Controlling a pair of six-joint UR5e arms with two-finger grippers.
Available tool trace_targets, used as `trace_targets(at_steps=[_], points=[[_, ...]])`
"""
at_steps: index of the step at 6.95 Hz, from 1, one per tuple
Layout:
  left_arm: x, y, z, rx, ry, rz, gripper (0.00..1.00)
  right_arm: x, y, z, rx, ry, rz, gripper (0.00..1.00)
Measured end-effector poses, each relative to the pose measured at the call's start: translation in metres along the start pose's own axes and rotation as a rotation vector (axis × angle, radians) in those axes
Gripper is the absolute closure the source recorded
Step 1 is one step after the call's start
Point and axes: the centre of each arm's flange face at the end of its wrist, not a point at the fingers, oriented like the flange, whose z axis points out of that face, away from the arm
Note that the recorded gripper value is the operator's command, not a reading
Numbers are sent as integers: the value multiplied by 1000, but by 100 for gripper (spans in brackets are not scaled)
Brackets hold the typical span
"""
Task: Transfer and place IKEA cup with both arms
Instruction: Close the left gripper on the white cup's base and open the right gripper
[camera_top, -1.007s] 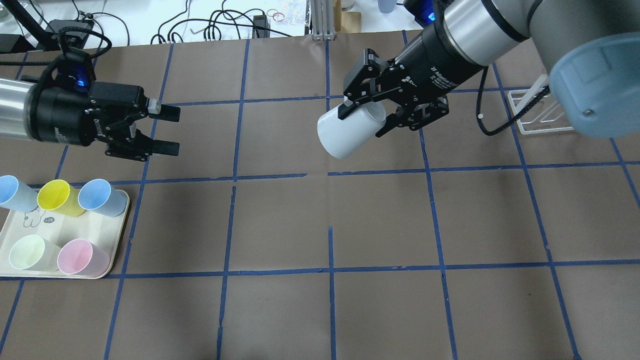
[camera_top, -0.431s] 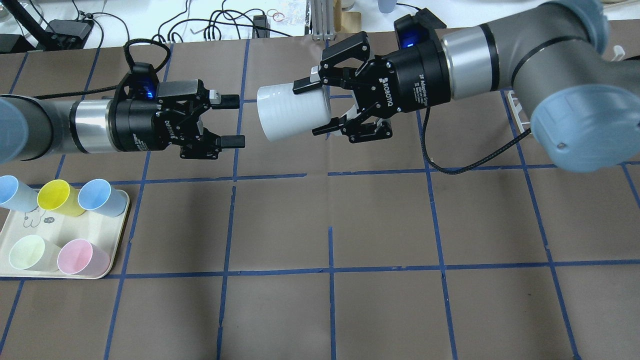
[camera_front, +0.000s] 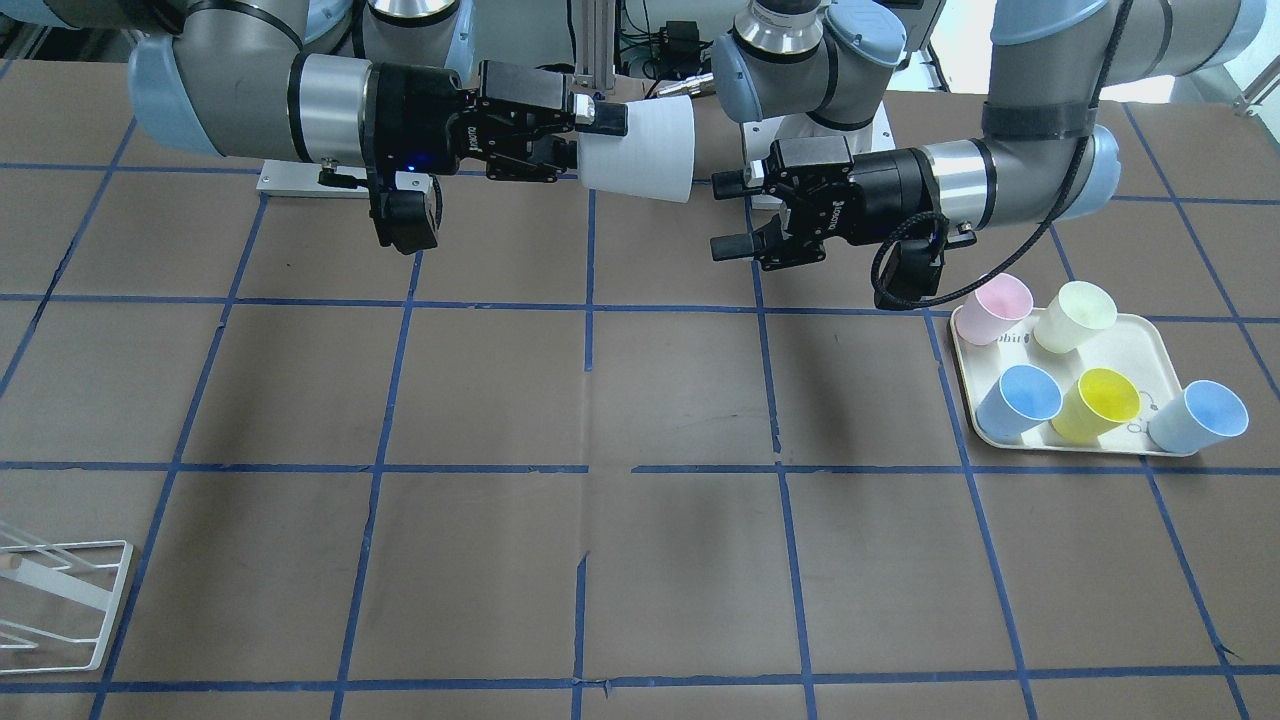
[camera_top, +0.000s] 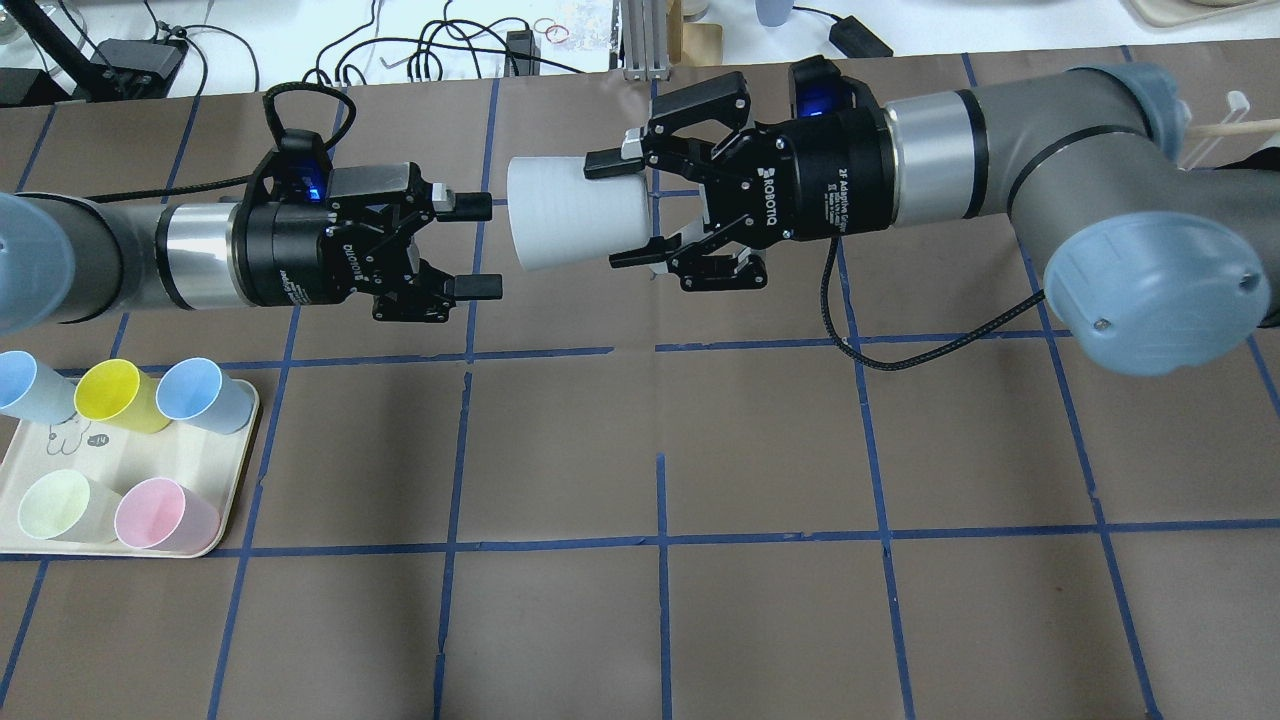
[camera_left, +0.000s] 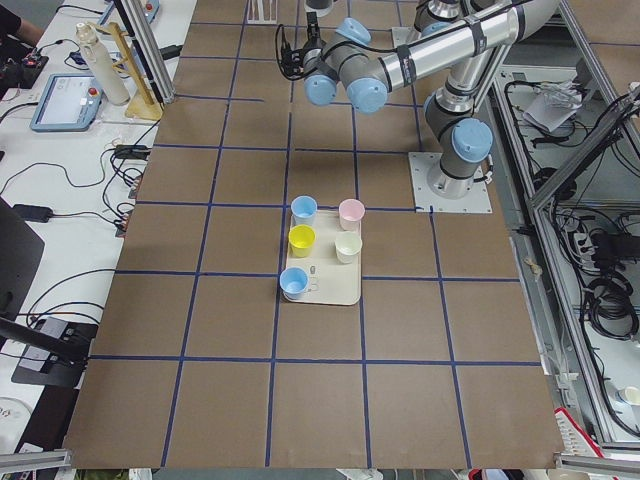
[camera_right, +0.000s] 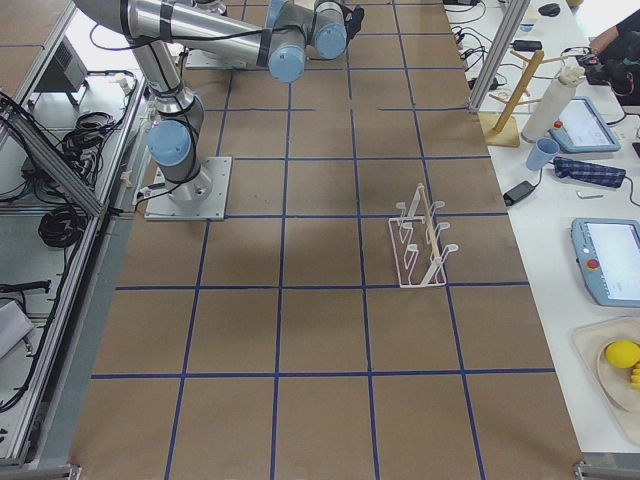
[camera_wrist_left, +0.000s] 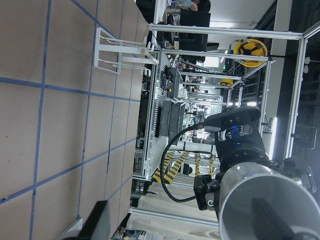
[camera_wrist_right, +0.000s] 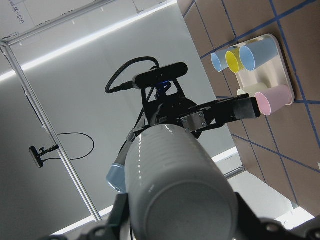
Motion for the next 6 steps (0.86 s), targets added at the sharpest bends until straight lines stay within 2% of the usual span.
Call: trace_targets(at_steps=[4, 5, 6], points=[[8, 12, 10, -19, -1, 10, 0, 8, -9, 8, -18, 3, 34, 100], [10, 16, 14, -28, -2, 18, 3, 8, -7, 14, -28, 7, 32, 100], [12, 18, 17, -34, -3, 24, 16, 8, -5, 17, -35, 10, 33, 100]])
